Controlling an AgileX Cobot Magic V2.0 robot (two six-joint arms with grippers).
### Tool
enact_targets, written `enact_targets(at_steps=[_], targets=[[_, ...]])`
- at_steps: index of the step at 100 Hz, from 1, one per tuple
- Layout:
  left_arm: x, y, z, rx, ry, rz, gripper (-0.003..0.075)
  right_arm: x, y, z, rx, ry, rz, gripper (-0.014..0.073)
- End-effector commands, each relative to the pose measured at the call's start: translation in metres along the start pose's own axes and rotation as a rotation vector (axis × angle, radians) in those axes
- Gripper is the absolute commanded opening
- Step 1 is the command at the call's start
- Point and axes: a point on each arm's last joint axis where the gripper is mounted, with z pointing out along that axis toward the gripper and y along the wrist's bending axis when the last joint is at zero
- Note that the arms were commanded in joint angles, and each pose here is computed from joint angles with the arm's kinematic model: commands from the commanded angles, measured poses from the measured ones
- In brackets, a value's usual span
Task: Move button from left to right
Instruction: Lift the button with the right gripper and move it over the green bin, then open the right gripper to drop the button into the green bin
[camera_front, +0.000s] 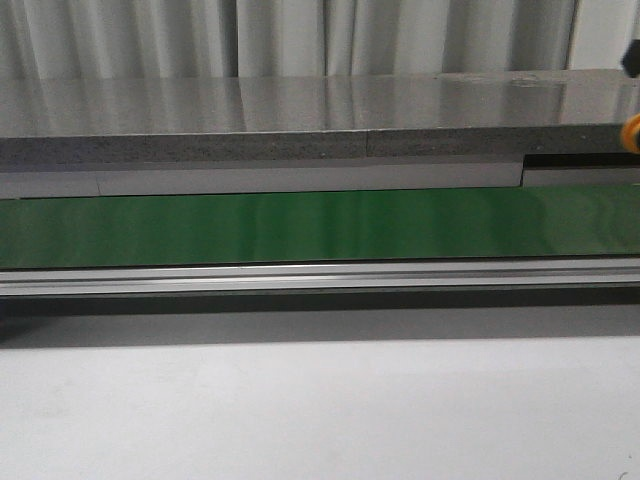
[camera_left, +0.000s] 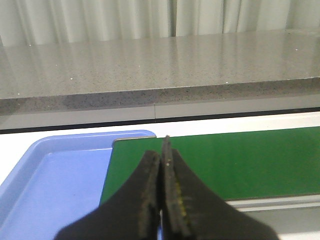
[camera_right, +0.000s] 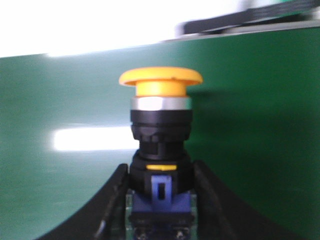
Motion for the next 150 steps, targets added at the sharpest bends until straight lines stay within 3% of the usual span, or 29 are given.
enact_targets(at_steps=[1, 16, 34, 47, 68, 88, 113, 120, 137, 150], targets=[[-0.015, 0.003, -0.001, -0.027, -0.091, -0.016, -0.002, -0.013, -0.025, -0.026, 0.097, -0.112, -0.022, 0.0185], [-0.015, 0.003, -0.001, -0.027, -0.091, -0.016, -0.0021, -0.012, -0.067, -0.035, 0.208, -0.148, 0.026, 0.0185], [-0.015, 0.003, -0.001, -0.027, -0.091, -0.016, -0.002, -0.015, -0.091, -0.041, 0.288, -0.226, 0.02, 0.0185], [-0.015, 0.003, -0.001, -0.027, -0.091, -0.016, -0.002, -0.016, -0.096, -0.033, 0.316, -0.205, -0.085, 0.0186], [-0.015, 0.003, -0.001, -0.027, -0.091, -0.016, -0.002, -0.009, -0.104, 0.002, 0.297, -0.105, -0.142, 0.0186], [-0.015, 0.003, -0.001, -0.027, -0.091, -0.016, -0.002, -0.004, -0.109, 0.024, 0.28, -0.043, -0.148, 0.0186], [-0.015, 0.003, -0.001, -0.027, -0.091, -0.016, -0.002, -0.005, -0.109, 0.024, 0.285, -0.062, -0.151, 0.019], [-0.015, 0.003, -0.001, -0.027, -0.091, -0.016, -0.002, -0.005, -0.109, 0.024, 0.286, -0.062, -0.151, 0.0221], [-0.015, 0.003, -0.001, -0.027, -0.091, -0.016, -0.002, -0.007, -0.109, 0.023, 0.292, -0.075, -0.157, 0.0406], [-0.015, 0.003, -0.001, -0.027, -0.091, -0.016, -0.002, -0.007, -0.11, 0.023, 0.294, -0.082, -0.158, 0.0492]])
